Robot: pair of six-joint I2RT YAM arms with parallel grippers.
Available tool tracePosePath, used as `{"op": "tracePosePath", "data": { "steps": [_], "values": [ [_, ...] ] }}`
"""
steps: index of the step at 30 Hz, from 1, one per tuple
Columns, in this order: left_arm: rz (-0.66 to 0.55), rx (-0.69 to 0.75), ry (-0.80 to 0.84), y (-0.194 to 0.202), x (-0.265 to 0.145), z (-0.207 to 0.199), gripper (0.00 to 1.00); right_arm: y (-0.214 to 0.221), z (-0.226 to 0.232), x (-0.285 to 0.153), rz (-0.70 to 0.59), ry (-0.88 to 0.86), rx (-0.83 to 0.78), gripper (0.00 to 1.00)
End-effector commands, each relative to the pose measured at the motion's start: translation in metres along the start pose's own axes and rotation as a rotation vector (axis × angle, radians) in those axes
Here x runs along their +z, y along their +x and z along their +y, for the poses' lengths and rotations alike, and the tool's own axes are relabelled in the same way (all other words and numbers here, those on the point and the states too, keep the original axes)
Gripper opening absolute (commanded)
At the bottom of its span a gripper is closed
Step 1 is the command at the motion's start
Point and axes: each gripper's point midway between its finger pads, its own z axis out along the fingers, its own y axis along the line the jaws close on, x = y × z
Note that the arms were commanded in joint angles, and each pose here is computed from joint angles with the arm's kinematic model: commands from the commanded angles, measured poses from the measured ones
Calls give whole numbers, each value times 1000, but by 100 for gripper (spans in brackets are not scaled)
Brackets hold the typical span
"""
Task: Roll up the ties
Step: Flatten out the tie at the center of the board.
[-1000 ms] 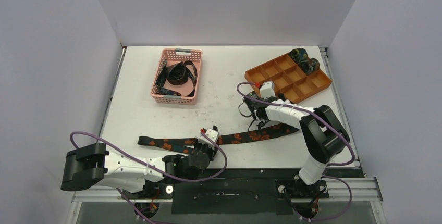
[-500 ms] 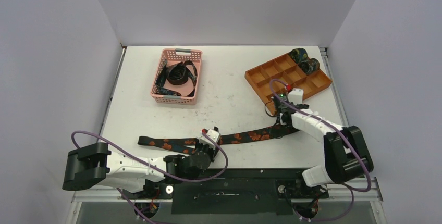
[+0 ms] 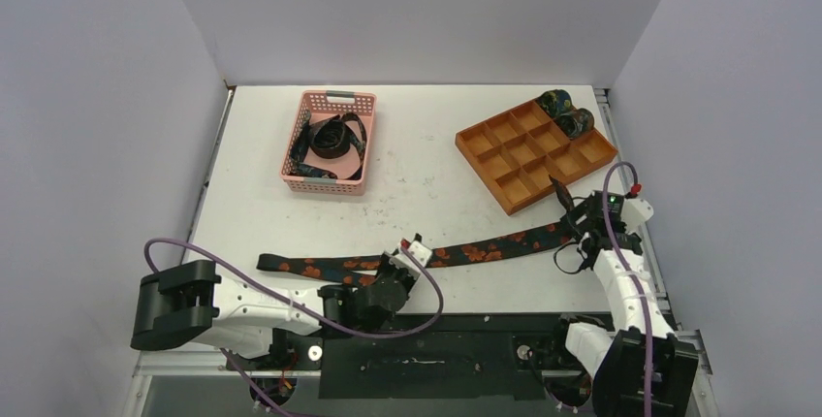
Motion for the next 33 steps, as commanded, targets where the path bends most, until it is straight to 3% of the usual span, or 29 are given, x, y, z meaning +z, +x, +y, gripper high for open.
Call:
{"op": "tracePosePath", "data": {
  "steps": [1, 8, 15, 19, 26, 30, 31, 33],
  "values": [
    [-62, 52, 58, -35, 6, -22, 0, -15, 37, -21, -50, -149, -7, 83],
    [-109, 280, 188, -65, 36, -85, 0, -33, 53, -57, -142, -250, 98, 84],
    [-176, 730, 149, -55, 81, -119, 0, -47, 68, -80, -154, -322, 113, 86],
    [-171, 914, 184, -38, 102, -137, 0, -51, 66, -84, -171, -318, 93, 86],
    [-158, 1034, 234, -34, 132, -172, 0, -41, 65, -89, -172, -352, 78, 86],
    [-138, 1018, 239, -39, 144, -189, 0, -48, 66, -96, -207, -354, 59, 87],
    [-134, 998, 235, -42, 145, -191, 4, -47, 69, -99, -208, -363, 39, 87],
    [-130, 954, 234, -50, 144, -193, 38, -51, 71, -104, -223, -365, 19, 87]
  ]
}}
